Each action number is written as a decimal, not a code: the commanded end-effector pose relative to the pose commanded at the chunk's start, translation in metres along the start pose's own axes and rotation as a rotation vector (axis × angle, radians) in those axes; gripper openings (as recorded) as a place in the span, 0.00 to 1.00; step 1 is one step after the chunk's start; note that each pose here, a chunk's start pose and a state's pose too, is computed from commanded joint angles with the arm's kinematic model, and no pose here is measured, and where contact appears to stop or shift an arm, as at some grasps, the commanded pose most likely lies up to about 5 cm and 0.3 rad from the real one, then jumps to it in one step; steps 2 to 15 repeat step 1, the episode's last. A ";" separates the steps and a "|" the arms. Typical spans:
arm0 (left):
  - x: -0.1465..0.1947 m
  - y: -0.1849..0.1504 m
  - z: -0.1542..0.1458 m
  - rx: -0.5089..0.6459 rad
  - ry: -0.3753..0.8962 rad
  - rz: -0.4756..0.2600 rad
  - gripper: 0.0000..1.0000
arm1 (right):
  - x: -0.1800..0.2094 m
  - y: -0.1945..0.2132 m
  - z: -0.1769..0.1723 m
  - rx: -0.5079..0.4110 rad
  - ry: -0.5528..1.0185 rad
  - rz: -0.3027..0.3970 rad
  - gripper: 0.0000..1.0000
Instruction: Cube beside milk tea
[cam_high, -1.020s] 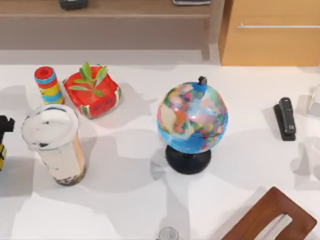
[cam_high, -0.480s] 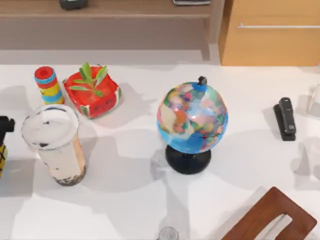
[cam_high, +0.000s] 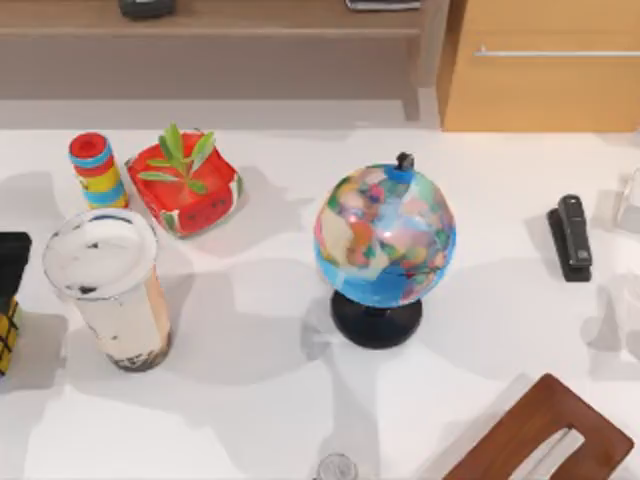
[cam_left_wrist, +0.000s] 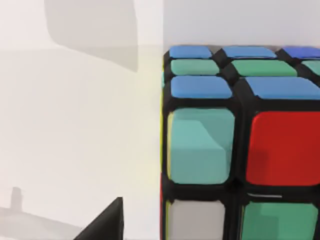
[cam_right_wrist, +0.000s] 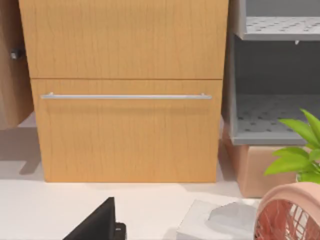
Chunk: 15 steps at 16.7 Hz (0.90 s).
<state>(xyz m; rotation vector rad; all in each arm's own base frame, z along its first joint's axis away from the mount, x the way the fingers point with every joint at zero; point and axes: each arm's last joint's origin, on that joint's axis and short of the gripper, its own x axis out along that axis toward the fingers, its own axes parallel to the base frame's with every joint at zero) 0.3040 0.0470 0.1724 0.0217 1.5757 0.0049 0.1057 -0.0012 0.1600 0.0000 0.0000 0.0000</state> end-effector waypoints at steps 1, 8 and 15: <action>0.000 0.000 0.000 0.000 0.000 0.000 1.00 | 0.000 0.000 0.000 0.000 0.000 0.000 1.00; 0.000 0.000 0.000 0.000 0.000 0.000 1.00 | 0.000 0.000 0.000 0.000 0.000 0.000 1.00; 0.000 0.000 0.000 0.000 0.000 0.000 1.00 | 0.000 0.000 0.000 0.000 0.000 0.000 1.00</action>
